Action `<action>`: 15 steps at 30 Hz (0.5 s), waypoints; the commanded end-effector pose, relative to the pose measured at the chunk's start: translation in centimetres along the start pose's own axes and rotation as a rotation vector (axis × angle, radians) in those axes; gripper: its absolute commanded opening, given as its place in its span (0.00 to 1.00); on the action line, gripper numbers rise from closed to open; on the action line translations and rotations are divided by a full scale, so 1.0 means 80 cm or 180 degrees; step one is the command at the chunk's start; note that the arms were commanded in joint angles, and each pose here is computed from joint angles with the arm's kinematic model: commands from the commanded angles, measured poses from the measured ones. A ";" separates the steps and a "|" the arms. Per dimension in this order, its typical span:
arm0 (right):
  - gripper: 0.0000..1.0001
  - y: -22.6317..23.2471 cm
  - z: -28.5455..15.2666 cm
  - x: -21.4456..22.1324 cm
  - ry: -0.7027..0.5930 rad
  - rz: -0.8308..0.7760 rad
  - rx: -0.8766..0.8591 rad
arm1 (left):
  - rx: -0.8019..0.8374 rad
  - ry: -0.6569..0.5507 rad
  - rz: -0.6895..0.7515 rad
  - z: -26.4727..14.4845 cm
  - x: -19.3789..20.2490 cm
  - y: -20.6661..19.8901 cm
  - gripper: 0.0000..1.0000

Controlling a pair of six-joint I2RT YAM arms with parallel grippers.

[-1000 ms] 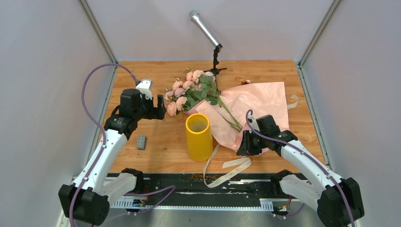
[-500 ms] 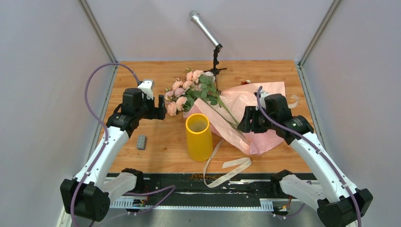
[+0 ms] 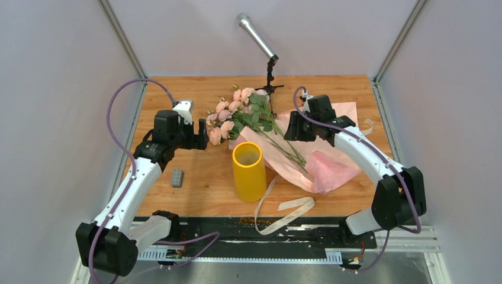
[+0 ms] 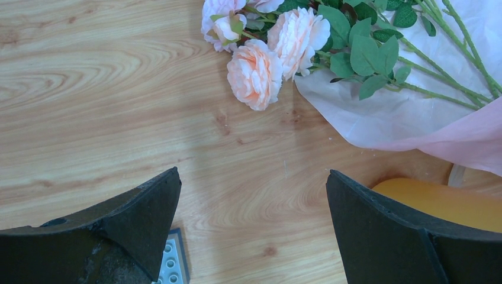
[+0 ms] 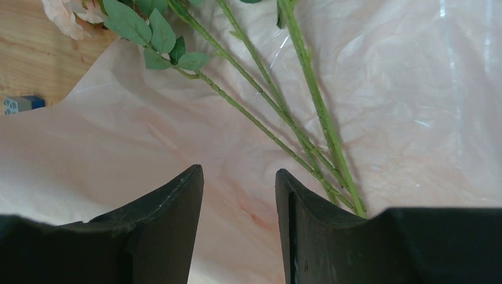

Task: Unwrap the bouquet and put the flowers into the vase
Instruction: Unfold the wrapping paper at the center of the board.

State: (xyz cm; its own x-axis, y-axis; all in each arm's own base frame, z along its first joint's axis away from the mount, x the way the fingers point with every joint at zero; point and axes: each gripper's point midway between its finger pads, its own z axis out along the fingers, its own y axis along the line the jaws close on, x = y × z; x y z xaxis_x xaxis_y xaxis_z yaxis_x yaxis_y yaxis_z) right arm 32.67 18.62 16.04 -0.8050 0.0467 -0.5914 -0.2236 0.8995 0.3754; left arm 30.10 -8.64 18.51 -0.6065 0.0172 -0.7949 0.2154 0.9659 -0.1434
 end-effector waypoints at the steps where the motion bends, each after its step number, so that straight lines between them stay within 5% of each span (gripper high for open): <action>1: 0.48 0.046 0.016 -0.004 -0.0018 -0.0088 -0.0529 | 0.0025 -0.0073 0.0050 -0.001 -0.007 0.000 1.00; 15: 0.45 0.082 0.039 0.168 0.0783 -0.0089 -0.0696 | 0.0049 -0.0070 0.0048 0.000 -0.007 -0.002 1.00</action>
State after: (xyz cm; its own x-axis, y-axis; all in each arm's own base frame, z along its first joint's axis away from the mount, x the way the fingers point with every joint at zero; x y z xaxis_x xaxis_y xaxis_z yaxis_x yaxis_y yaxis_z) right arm 22.64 24.83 7.50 -0.9044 -0.1456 -0.4011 -0.3394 0.8152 0.4693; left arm 30.06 -8.76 18.52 -0.6071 0.0174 -0.7944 0.2206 0.9641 -0.1474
